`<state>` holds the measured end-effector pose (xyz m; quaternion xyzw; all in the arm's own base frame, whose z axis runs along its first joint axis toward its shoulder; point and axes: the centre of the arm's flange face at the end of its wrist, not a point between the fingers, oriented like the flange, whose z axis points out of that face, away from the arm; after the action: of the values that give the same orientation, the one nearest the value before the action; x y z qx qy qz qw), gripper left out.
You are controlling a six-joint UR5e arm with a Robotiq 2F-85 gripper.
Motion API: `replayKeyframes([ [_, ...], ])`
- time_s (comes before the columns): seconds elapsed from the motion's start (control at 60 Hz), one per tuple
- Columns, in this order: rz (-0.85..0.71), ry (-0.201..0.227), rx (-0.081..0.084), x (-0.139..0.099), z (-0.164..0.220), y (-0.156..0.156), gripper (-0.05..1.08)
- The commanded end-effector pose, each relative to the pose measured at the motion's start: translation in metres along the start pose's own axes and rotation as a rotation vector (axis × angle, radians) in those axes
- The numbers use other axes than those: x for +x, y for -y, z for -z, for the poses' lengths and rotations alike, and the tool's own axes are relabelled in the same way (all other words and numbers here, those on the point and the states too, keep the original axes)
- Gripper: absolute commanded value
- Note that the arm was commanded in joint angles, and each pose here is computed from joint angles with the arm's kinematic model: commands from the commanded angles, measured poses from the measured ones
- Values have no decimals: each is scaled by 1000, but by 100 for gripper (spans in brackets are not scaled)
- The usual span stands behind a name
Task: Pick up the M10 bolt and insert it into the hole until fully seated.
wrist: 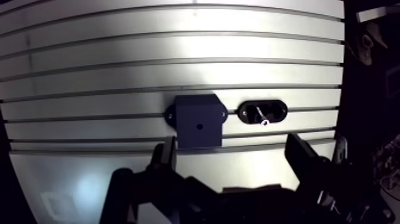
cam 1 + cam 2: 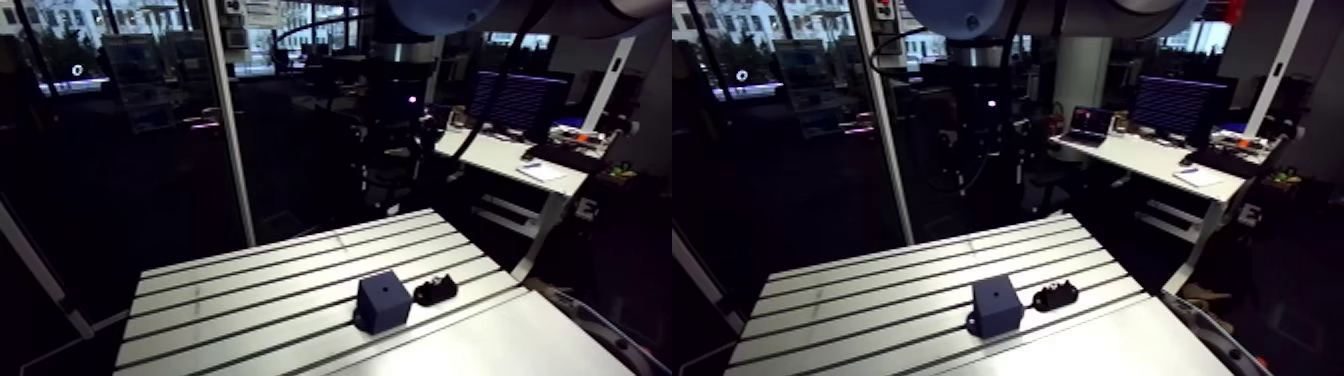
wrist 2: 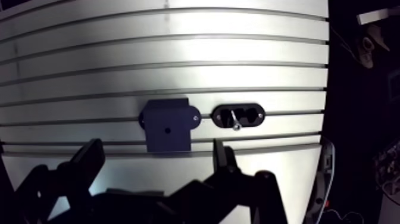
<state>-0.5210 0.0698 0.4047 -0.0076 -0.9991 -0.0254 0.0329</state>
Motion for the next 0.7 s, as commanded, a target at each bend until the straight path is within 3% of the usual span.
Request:
replayKeyframes([
  [0.017,-17,-4,40,-11,-20,-38,1],
  [0.1,-20,-16,54,-15,-27,-52,1],
  [0.383,-22,-10,57,-22,-46,-77,2],
  [0.517,-53,5,63,-27,-63,-99,10],
  [0.7,-54,11,61,-28,-76,-102,21],
])
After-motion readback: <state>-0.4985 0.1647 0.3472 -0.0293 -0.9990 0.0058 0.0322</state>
